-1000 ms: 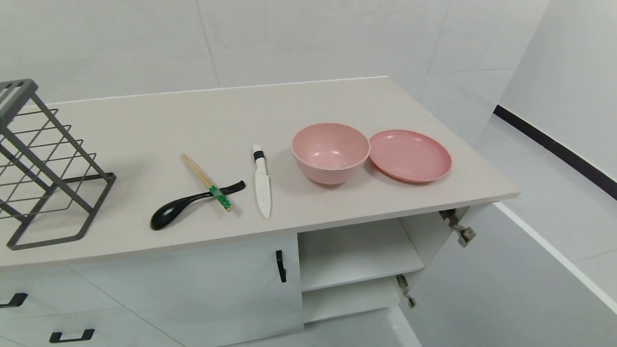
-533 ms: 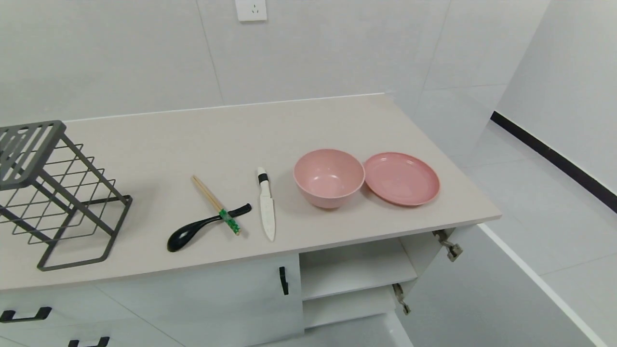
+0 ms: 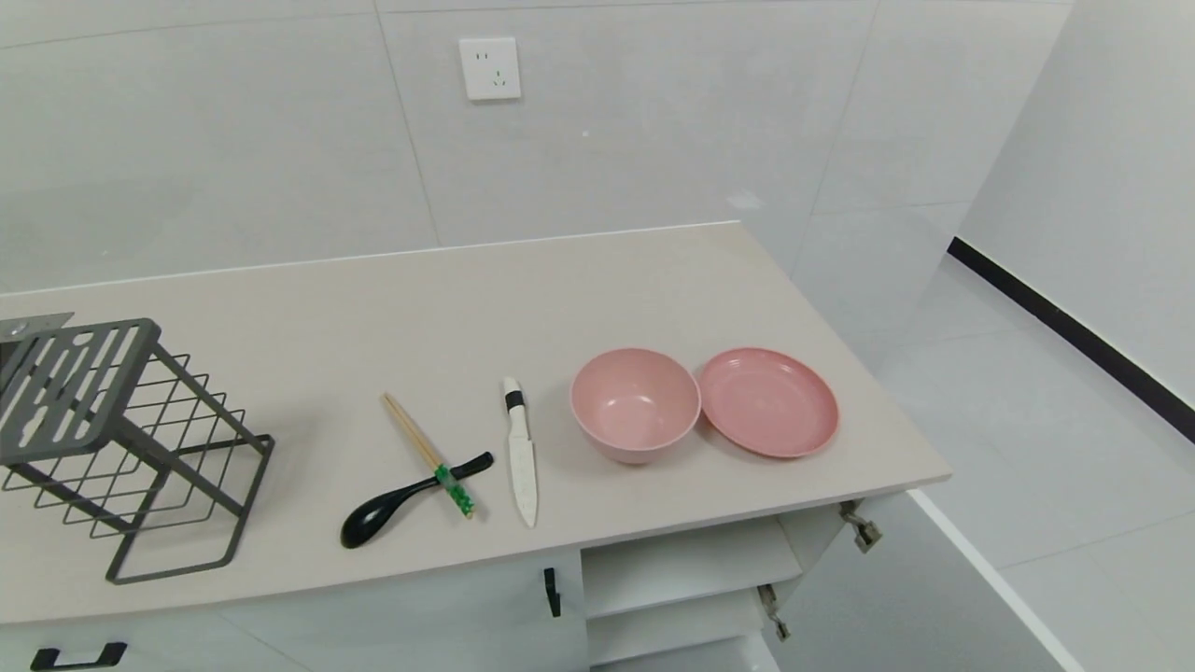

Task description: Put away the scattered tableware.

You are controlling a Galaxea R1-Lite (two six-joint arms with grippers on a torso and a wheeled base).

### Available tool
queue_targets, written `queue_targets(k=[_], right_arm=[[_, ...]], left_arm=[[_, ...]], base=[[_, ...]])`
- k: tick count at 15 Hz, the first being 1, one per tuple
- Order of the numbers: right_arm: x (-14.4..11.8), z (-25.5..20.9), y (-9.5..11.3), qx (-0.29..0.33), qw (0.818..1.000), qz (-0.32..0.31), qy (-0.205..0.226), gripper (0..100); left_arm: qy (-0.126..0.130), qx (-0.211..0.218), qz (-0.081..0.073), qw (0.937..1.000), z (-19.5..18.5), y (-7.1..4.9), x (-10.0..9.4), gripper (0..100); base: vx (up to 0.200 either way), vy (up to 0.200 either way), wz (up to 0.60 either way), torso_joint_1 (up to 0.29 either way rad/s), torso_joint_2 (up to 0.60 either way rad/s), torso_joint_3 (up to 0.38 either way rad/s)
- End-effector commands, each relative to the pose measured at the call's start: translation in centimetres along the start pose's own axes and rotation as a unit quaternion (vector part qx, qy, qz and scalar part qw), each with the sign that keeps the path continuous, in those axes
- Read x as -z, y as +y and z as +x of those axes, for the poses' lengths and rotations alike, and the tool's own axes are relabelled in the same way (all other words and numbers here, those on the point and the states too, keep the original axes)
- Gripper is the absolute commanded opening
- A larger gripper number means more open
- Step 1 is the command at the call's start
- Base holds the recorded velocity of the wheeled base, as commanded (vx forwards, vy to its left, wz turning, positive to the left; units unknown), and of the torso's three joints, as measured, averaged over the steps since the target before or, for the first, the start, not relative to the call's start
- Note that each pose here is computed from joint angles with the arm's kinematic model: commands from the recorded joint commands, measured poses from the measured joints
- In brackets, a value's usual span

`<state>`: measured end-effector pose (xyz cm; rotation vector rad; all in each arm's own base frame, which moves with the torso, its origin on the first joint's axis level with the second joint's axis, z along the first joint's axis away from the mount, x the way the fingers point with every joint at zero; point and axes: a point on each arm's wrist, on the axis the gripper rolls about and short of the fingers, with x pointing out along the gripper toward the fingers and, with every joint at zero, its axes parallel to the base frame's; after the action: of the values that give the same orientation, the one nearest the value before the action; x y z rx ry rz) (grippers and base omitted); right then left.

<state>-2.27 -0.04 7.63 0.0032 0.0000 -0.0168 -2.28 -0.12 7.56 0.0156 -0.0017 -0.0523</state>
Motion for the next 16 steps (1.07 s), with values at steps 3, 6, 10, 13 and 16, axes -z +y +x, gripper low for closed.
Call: queue_targets(k=[3,6,10,13,16], right_arm=[[0.01,0.0,0.0,0.0,1.0,0.0,0.0,100],[0.01,0.0,0.0,0.0,1.0,0.001,0.0,100],[0.01,0.0,0.0,0.0,1.0,0.0,0.0,100],[0.01,0.0,0.0,0.0,1.0,0.0,0.0,100],[0.01,0.01,0.0,0.0,1.0,0.0,0.001,100]], left_arm=[[0.001,0.0,0.0,1.0,0.01,0.0,-0.01,100],[0.001,0.0,0.0,1.0,0.01,0.0,-0.01,100],[0.0,0.0,0.001,1.0,0.0,0.0,0.0,100],[0.0,0.0,0.001,1.0,0.0,0.0,0.0,100],[0.0,0.0,0.001,1.0,0.0,0.0,0.0,100]], base=[[0.0,0.0,0.0,0.017,-0.01,-0.014],[0.0,0.0,0.0,0.0,0.0,0.0],[0.05,0.0,0.0,0.001,0.0,0.001],[0.0,0.0,0.0,0.0,0.0,0.0],[0.0,0.0,0.0,0.0,0.0,0.0]])
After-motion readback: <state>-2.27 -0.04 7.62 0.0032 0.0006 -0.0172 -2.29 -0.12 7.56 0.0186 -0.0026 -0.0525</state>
